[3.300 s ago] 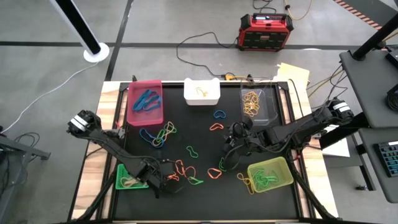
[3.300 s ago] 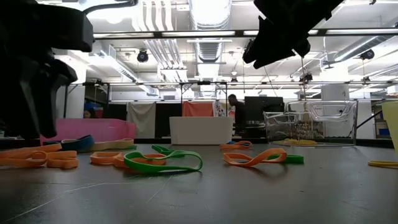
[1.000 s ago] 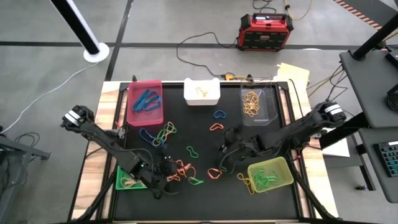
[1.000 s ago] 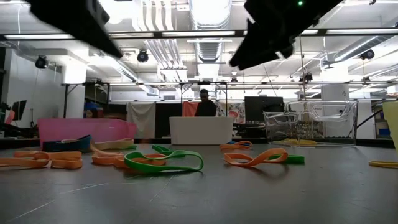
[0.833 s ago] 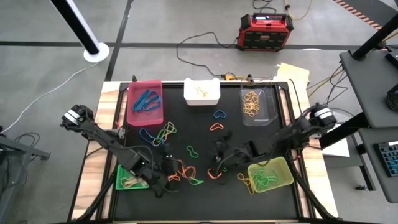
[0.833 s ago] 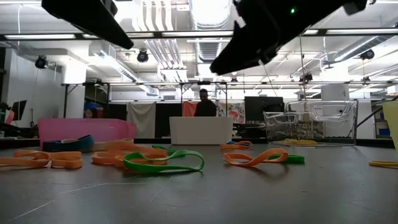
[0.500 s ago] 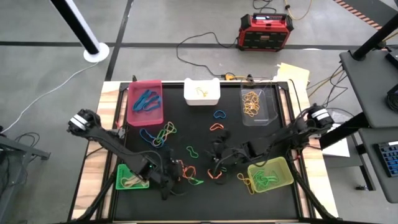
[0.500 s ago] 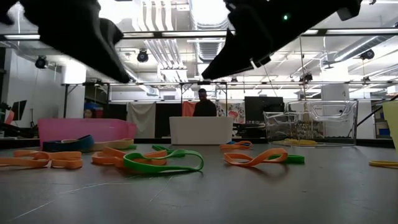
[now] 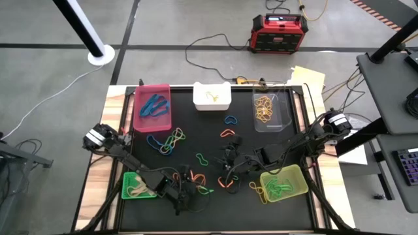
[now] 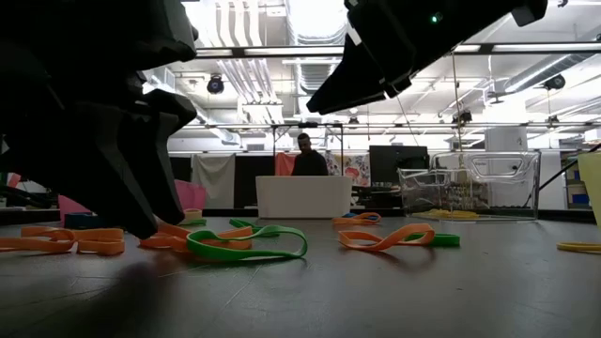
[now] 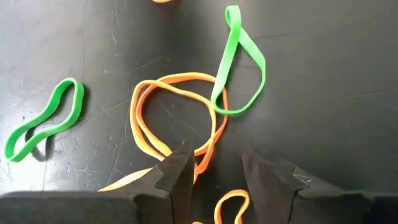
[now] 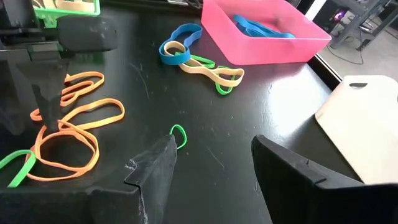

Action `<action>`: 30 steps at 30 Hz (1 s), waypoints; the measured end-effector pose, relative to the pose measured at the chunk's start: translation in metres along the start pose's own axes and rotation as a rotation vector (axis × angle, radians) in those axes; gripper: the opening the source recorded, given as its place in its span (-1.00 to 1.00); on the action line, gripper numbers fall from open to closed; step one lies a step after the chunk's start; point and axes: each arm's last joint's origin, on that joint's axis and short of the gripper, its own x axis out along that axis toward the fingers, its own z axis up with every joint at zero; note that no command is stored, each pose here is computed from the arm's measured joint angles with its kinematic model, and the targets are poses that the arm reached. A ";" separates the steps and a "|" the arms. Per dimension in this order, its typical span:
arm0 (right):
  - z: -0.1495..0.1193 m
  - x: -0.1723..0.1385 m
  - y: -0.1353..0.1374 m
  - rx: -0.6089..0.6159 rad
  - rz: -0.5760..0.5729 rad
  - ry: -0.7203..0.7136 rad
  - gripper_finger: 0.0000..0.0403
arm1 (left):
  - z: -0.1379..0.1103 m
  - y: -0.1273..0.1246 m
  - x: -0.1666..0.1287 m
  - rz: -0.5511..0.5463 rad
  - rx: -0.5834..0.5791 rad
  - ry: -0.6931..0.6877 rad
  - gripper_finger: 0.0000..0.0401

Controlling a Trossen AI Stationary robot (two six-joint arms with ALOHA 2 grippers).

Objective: Sort rubber bands into baskets
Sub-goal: Put the orange rubber band into the white bin

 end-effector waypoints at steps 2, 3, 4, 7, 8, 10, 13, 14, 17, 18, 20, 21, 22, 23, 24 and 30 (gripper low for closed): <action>0.000 0.000 0.000 0.001 0.000 -0.001 0.02 | 0.000 0.000 0.000 0.001 -0.001 0.000 -0.43; 0.000 0.000 0.000 0.001 0.000 -0.002 0.02 | 0.000 0.001 0.000 0.002 -0.001 0.001 -0.46; 0.000 0.000 0.000 0.001 0.000 -0.001 0.02 | 0.000 0.001 0.000 0.003 -0.002 0.002 -0.51; 0.000 0.000 0.000 0.001 0.000 -0.001 0.02 | -0.001 0.003 0.001 0.003 -0.004 0.019 -0.69; 0.000 0.000 0.000 0.001 0.000 -0.001 0.02 | -0.001 0.004 0.002 -0.005 -0.008 0.025 -0.75; 0.000 0.000 0.000 0.001 0.001 -0.001 0.02 | -0.001 0.007 0.004 -0.011 -0.019 0.037 -0.89; 0.000 0.000 0.000 0.002 0.001 -0.001 0.02 | 0.000 0.011 0.005 -0.021 -0.033 0.047 -0.98; 0.000 0.000 0.000 0.001 0.001 -0.001 0.02 | 0.000 0.011 0.006 -0.020 -0.033 0.047 -0.98; 0.000 0.000 0.000 0.000 0.001 0.000 0.02 | 0.000 0.011 0.004 -0.007 -0.019 0.038 -1.00; 0.000 0.000 0.000 -0.001 0.000 0.003 0.02 | 0.000 0.011 0.002 0.001 -0.010 0.031 -1.00; 0.000 0.000 0.000 -0.002 0.000 0.005 0.02 | 0.003 0.013 -0.003 0.020 0.001 0.005 -1.00; 0.000 0.000 0.000 -0.002 0.001 0.005 0.02 | 0.005 0.014 -0.006 0.038 0.003 -0.012 -1.00; 0.000 0.000 0.000 -0.002 0.001 0.005 0.02 | 0.007 0.016 -0.010 0.059 -0.001 -0.032 -1.00; 0.000 0.000 0.000 -0.002 0.001 0.005 0.02 | 0.009 0.018 -0.015 0.088 -0.005 -0.055 -1.00; 0.000 0.000 0.000 -0.002 0.001 0.004 0.02 | 0.012 0.021 -0.018 0.115 -0.012 -0.076 -1.00; 0.003 0.000 0.003 -0.011 0.096 -0.022 0.02 | 0.027 0.043 -0.041 0.215 -0.072 -0.184 -1.00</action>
